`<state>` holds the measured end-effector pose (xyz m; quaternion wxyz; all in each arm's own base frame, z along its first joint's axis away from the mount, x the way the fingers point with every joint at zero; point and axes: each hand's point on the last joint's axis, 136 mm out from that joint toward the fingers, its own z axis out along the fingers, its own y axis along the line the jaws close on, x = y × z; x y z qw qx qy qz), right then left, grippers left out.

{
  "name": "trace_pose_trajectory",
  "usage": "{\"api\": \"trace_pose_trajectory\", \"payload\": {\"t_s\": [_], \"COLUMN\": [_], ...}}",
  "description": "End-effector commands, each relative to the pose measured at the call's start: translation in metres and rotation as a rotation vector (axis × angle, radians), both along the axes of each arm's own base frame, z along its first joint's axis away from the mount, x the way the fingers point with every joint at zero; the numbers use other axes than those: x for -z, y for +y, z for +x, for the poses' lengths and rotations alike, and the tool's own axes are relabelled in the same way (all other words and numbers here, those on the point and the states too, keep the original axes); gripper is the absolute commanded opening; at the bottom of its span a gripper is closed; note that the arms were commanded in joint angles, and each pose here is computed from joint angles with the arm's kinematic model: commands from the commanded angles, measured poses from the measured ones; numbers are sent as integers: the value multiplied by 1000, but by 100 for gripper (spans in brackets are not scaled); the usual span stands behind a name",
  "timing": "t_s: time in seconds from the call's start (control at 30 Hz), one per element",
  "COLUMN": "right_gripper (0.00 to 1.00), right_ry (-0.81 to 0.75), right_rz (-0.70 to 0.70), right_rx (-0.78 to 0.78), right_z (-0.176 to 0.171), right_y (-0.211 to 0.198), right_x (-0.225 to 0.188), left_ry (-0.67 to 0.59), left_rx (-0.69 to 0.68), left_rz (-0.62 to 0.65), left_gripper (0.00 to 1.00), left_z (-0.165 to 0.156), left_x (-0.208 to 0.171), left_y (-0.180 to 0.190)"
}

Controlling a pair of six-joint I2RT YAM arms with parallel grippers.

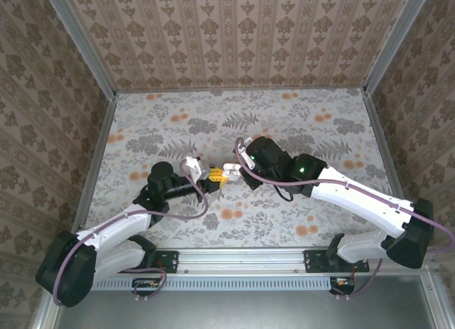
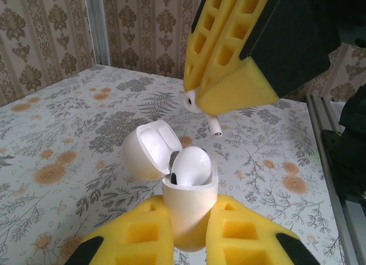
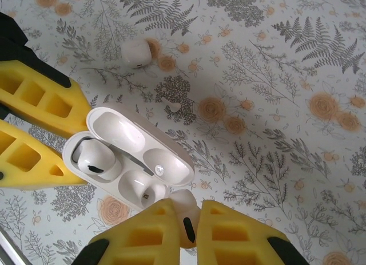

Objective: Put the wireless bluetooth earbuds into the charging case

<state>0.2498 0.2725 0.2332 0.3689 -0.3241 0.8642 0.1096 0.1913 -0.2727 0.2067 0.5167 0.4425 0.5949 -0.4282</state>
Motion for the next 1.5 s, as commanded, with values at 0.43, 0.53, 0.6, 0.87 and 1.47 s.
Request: {"api": "trace_pose_trajectory", "payload": {"t_s": [0.43,0.53,0.6,0.87,1.47], "right_gripper": [8,8,8,8,20], "right_ry": [-86,-102,-111,-158,-40], "right_rz": [-138,-161,-182,-264,-180], "right_rx": [-40,-41,-43,-70,-162], "right_z": [5,6,6,2,-26], "right_y": [3,4,4,5,41], "right_x": [-3,-2,-1,-1,19], "left_ry": [-20,-14,-13,-7,-8], "left_rx": [31,34,30,13,-27], "left_rz": [-51,-57,-58,-64,-90], "left_gripper": [0,0,0,0,0], "left_z": [-1,-2,-2,0,6], "left_x": [-26,-27,-27,-29,-36], "left_y": [-10,-11,-11,-10,-8]}}
